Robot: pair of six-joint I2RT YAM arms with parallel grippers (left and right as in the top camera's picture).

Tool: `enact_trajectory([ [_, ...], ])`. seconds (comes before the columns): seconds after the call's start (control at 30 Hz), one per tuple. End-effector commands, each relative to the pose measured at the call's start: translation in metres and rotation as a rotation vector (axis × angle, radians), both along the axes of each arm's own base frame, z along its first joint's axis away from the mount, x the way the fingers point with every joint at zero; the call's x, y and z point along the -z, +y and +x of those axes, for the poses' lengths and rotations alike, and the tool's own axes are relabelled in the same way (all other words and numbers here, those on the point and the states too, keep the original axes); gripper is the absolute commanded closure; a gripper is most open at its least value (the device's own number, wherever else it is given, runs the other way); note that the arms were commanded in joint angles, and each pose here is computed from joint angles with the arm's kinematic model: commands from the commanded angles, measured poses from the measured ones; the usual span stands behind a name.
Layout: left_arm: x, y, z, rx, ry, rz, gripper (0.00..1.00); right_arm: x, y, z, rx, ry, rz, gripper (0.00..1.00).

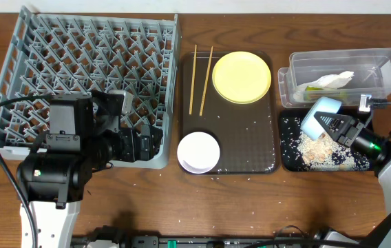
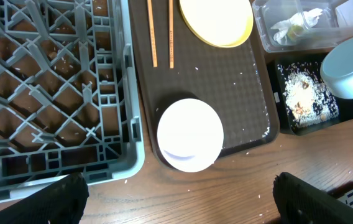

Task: Sort waste into correct bins and load items into the dishwasher
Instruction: 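Tilt the blue bowl over the black tray to pour out the rice, then set the empty blue bowl back on the brown tray and withdraw right gripper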

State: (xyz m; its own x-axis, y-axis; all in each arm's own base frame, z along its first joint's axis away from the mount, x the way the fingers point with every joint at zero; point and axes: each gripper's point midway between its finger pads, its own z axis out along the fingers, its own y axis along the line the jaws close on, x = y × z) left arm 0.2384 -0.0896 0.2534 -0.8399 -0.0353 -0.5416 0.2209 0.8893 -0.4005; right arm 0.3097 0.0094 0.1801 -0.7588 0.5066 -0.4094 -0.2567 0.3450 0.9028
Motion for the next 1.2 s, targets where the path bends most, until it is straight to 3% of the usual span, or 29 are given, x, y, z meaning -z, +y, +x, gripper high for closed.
enact_trajectory([
  [0.0,-0.008,0.001,0.002,0.006,-0.030,0.012,0.04,0.019,-0.006,0.005,0.084,0.159,-0.023,0.99],
  [0.03,-0.008,0.001,0.002,0.006,-0.030,0.012,0.04,0.016,-0.004,0.004,0.071,0.149,-0.013,0.99],
  [0.1,-0.008,0.001,0.002,0.006,-0.030,0.012,0.04,-0.010,0.013,-0.006,-0.068,-0.070,0.009,0.99],
  [0.2,-0.008,0.001,0.002,0.006,-0.030,0.012,0.04,-0.003,0.013,-0.002,-0.040,0.022,0.018,0.99],
  [0.33,-0.009,-0.001,0.001,0.012,-0.028,0.000,0.04,-0.010,0.032,-0.003,-0.095,-0.021,-0.021,0.99],
  [0.6,-0.010,-0.002,0.002,0.006,-0.030,-0.012,0.04,0.007,0.096,0.002,-0.054,0.010,-0.456,0.99],
  [0.87,-0.016,-0.004,0.008,-0.019,-0.043,-0.044,0.04,0.082,0.143,-0.025,-0.105,0.090,-0.984,0.99],
  [0.97,-0.028,-0.019,0.010,0.017,-0.063,-0.139,0.04,0.099,0.162,-0.034,-0.182,0.049,-1.080,0.99],
  [1.13,-0.032,-0.020,0.014,0.024,-0.084,-0.147,0.04,0.114,0.170,-0.041,-0.227,0.062,-1.121,0.99],
  [1.17,-0.030,-0.020,0.015,0.024,-0.079,-0.147,0.05,0.113,0.173,-0.042,-0.239,0.058,-1.112,0.94],
])
